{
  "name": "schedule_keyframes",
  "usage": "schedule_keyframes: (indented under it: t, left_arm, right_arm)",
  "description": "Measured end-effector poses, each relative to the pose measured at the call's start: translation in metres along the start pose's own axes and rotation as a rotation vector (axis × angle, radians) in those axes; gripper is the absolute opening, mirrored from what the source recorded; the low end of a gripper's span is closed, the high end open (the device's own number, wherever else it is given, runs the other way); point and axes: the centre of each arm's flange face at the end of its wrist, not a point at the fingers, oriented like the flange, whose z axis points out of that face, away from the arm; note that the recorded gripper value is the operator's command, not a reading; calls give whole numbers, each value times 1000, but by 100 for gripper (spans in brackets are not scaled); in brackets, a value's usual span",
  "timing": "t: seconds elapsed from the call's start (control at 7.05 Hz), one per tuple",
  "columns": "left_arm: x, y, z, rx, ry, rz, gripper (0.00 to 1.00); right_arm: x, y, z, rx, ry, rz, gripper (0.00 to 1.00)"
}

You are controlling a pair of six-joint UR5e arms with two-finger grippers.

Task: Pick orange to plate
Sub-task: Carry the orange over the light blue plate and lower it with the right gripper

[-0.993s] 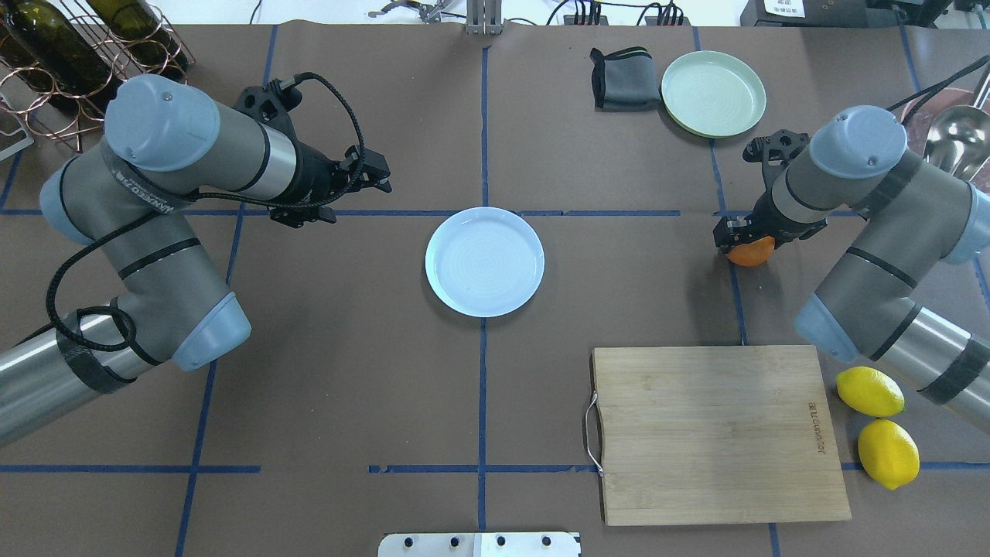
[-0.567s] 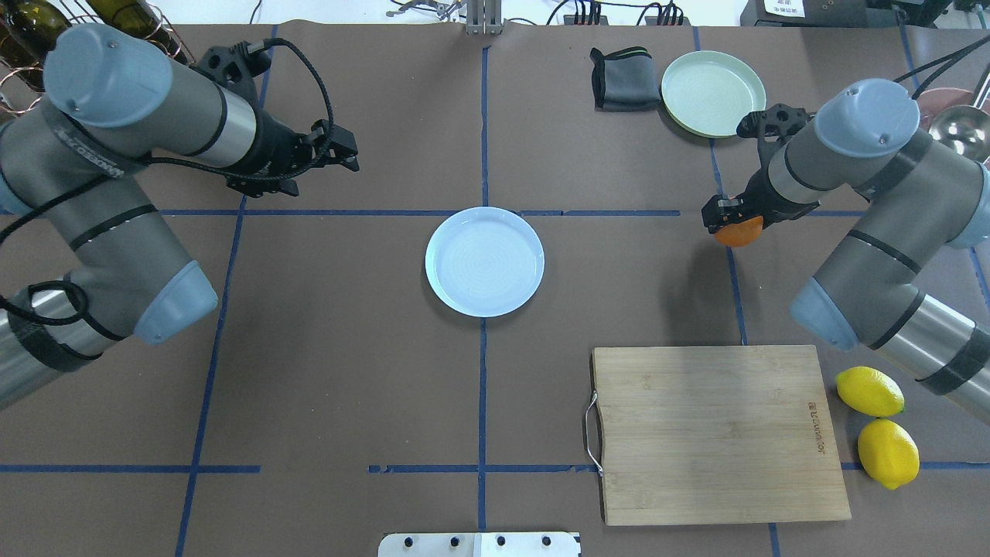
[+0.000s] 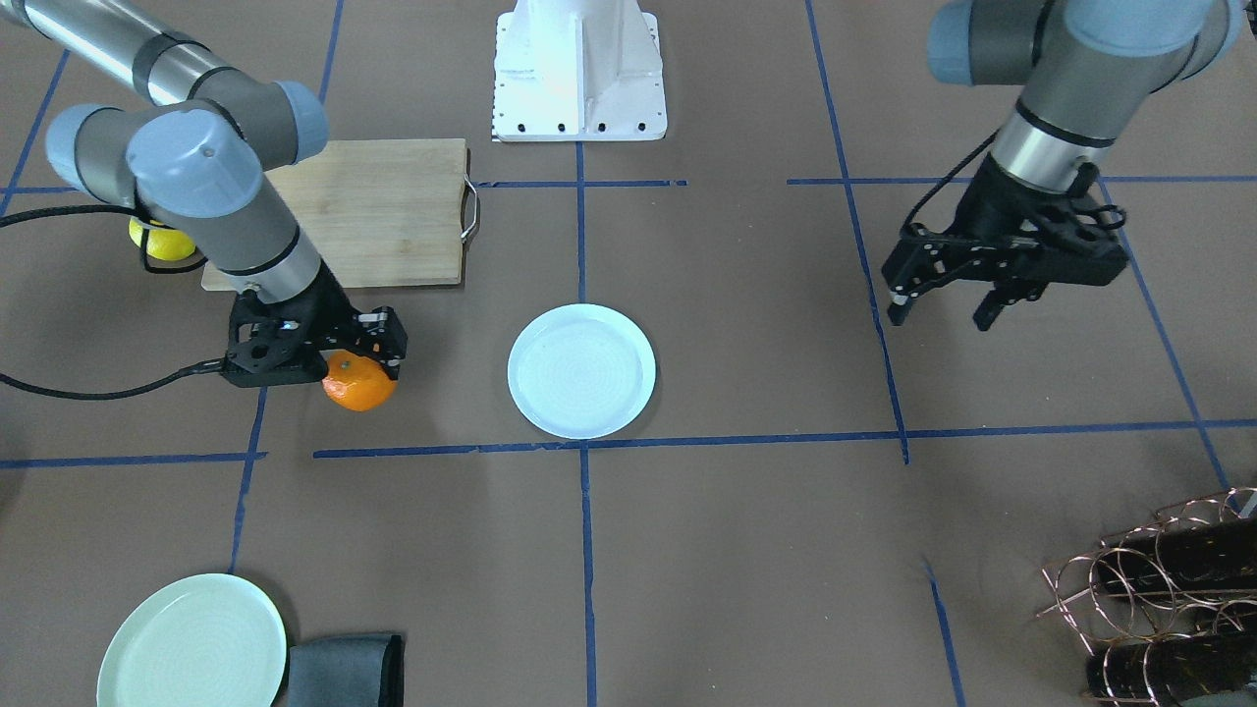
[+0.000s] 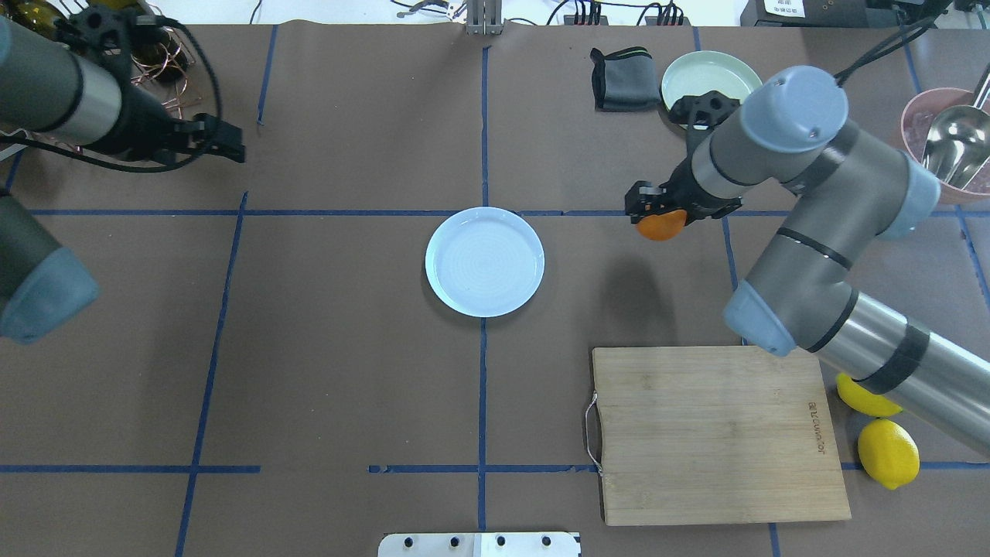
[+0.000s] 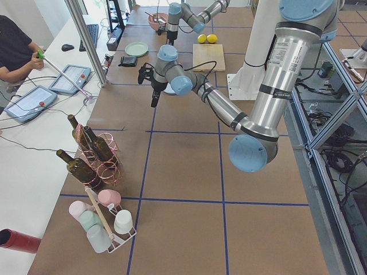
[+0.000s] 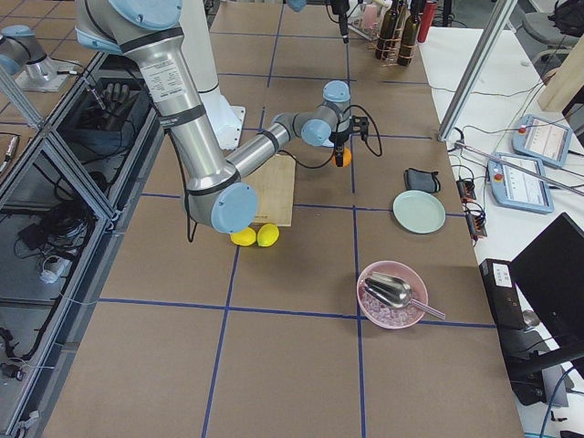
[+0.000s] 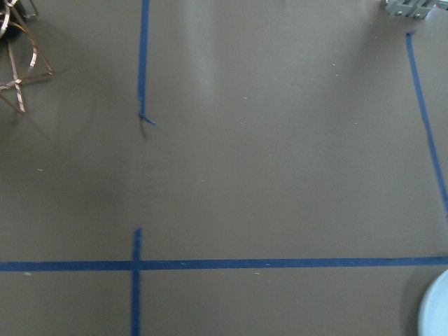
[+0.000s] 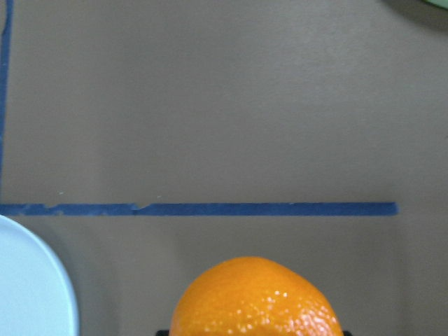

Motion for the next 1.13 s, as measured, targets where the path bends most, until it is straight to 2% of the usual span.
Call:
schedule_keyframes:
  t: [0.43,0.85,0.99,1.13]
  left_arm:
    - [-69,22,-4,-65,-15,16,100]
    - [-114,16,-21,-31,-39,98,100]
    - [-128,11,-26,-21,-53,89,100]
    - [-139,7,-28,-16,-66,73,100]
  right_arm:
    - [-91,23,19,33,-22,40,0]
    - [-153,31,46,43,1,20,0]
    - [-169,32,57,43,17,14,20]
    - [-180,31,67,40,33,6,99]
